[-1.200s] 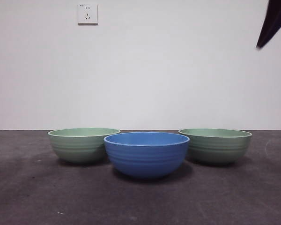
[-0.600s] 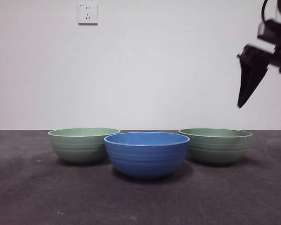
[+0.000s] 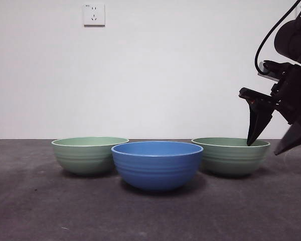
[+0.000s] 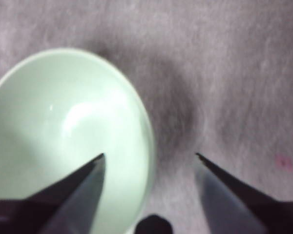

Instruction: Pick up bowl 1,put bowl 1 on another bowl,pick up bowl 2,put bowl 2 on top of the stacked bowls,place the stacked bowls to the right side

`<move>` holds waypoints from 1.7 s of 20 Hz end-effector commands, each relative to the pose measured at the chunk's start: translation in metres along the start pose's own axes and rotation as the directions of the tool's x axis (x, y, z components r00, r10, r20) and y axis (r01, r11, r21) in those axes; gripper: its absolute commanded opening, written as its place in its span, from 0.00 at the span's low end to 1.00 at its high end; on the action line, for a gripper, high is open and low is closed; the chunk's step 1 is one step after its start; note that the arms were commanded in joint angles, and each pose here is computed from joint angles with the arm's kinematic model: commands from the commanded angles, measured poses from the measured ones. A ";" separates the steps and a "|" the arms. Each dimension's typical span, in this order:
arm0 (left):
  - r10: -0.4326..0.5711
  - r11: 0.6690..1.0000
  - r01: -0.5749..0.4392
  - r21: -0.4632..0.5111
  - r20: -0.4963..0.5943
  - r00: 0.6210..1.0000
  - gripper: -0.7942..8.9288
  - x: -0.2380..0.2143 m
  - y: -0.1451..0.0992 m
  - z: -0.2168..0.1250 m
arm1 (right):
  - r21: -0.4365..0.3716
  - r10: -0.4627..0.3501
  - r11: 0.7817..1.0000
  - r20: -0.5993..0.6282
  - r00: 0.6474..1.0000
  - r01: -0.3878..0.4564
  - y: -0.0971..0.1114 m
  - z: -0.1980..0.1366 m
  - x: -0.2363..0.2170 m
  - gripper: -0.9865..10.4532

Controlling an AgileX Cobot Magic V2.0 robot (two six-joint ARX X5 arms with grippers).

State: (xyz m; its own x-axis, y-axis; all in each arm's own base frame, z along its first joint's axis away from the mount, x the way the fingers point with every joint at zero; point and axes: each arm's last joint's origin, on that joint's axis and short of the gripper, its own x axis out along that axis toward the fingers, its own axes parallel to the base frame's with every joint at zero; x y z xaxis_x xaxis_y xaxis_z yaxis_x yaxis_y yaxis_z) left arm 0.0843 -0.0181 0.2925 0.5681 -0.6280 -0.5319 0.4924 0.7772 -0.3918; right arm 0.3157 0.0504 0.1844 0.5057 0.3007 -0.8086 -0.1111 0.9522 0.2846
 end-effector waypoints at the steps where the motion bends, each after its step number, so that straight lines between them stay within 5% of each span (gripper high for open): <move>1: 0.001 1.000 -0.001 -0.004 -0.003 1.000 0.70 0.000 0.000 0.000 | -0.001 0.007 1.000 0.027 1.000 -0.007 0.002 0.003 0.002 0.16; 5: 0.027 1.000 -0.027 -0.004 -0.005 1.000 0.70 0.000 0.001 0.000 | -0.004 0.006 1.000 0.027 1.000 -0.006 0.003 0.003 0.002 0.08; 15: 0.027 1.000 -0.027 -0.004 -0.005 1.000 0.70 0.000 0.001 0.000 | -0.021 0.027 0.999 0.076 0.997 -0.025 0.009 0.008 -0.014 0.08; 22: 0.032 0.999 -0.032 -0.004 -0.005 0.999 0.70 0.000 0.001 0.000 | -0.174 0.124 0.979 0.118 0.985 -0.103 0.060 0.005 -0.067 0.08; 29: 0.052 0.999 -0.053 -0.004 -0.007 0.999 0.70 0.000 0.001 0.000 | -0.310 0.120 0.945 0.049 0.992 -0.099 0.110 -0.018 -0.053 0.08; 34: 0.052 0.999 -0.053 -0.004 -0.007 0.999 0.70 0.000 0.001 0.000 | -0.341 0.096 0.935 -0.024 0.995 -0.098 0.122 -0.028 -0.024 0.08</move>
State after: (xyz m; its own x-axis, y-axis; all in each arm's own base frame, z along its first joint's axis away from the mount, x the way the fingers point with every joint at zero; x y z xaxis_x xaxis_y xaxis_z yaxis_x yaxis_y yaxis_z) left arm 0.0848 -0.0169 0.2913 0.5870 -0.5856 -0.5590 0.4584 0.8096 -0.3667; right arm 0.2656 0.1604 0.2260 0.4704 0.3942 -0.7895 -0.4424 0.8795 0.1755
